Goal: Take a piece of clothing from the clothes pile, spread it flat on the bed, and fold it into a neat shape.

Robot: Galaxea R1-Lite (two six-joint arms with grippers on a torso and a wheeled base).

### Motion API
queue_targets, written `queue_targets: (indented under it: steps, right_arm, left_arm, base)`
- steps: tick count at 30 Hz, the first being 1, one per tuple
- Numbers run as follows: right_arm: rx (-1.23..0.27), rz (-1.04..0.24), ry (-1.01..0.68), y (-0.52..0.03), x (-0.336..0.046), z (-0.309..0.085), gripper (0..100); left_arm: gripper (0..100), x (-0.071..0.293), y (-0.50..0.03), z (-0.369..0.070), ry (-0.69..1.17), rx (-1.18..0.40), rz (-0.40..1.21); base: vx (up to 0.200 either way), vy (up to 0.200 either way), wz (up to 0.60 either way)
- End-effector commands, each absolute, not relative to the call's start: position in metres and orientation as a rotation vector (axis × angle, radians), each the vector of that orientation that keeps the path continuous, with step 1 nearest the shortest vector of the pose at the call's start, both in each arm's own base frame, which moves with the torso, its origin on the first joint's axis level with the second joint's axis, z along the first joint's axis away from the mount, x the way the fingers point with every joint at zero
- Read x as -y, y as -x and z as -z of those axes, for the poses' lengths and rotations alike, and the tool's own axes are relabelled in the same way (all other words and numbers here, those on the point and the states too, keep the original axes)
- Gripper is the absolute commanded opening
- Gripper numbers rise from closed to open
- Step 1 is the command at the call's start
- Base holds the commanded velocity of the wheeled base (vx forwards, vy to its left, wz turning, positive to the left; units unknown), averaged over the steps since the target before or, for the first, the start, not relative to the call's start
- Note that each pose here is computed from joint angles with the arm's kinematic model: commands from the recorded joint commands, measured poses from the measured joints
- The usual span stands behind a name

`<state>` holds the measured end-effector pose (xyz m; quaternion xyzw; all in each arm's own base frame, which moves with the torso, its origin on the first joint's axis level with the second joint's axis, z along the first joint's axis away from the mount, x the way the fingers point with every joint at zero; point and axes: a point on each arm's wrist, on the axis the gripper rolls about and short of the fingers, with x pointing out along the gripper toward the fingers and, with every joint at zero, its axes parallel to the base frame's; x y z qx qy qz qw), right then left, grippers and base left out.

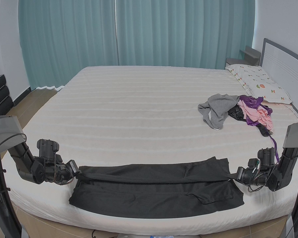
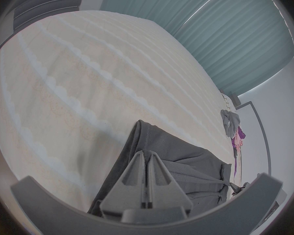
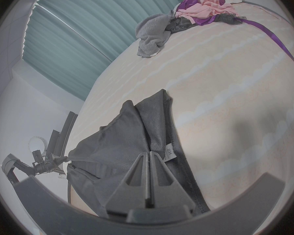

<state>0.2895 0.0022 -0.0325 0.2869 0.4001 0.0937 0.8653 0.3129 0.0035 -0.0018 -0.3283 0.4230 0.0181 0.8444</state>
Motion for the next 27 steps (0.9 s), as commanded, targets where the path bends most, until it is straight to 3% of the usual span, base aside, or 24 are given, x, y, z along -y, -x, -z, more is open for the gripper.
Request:
queue_targets:
  steps: [1,7,8,9,10,19,27]
  right_arm:
    - [-0.865,-0.189,-0.601,-0.286,-0.002,0.039,0]
    - [-0.881,-0.189,-0.596,-0.284,-0.003,0.043,0]
    - [-0.885,-0.19,-0.592,-0.284,-0.003,0.043,100]
    - [-0.884,-0.191,-0.589,-0.284,-0.003,0.044,100]
    - [-0.885,-0.192,-0.587,-0.284,-0.003,0.044,100]
    - [-0.803,-0.192,-0.606,-0.291,0.003,0.024,100]
    - [-0.744,-0.158,-0.726,-0.314,0.002,0.015,100]
  left_arm:
    - [0,-0.004,-0.31,0.006,0.694,-0.91,-0.044]
    - [0,-0.003,-0.308,0.007,0.69,-0.92,-0.043]
    - [0,-0.003,-0.307,0.008,0.69,-0.924,-0.046]
    - [0,-0.002,-0.307,0.008,0.69,-0.926,-0.044]
    - [100,-0.002,-0.306,0.009,0.69,-0.929,-0.045]
    - [100,-0.003,-0.308,0.005,0.697,-0.91,-0.046]
    - [100,-0.008,-0.326,-0.009,0.702,-0.828,-0.038]
  base:
    - [0.0,0.0,0.0]
    - [0.0,0.0,0.0]
    - [0.0,0.0,0.0]
    - [0.0,0.0,0.0]
    - [0.0,0.0,0.0]
    - [0.0,0.0,0.0]
    - [0.0,0.0,0.0]
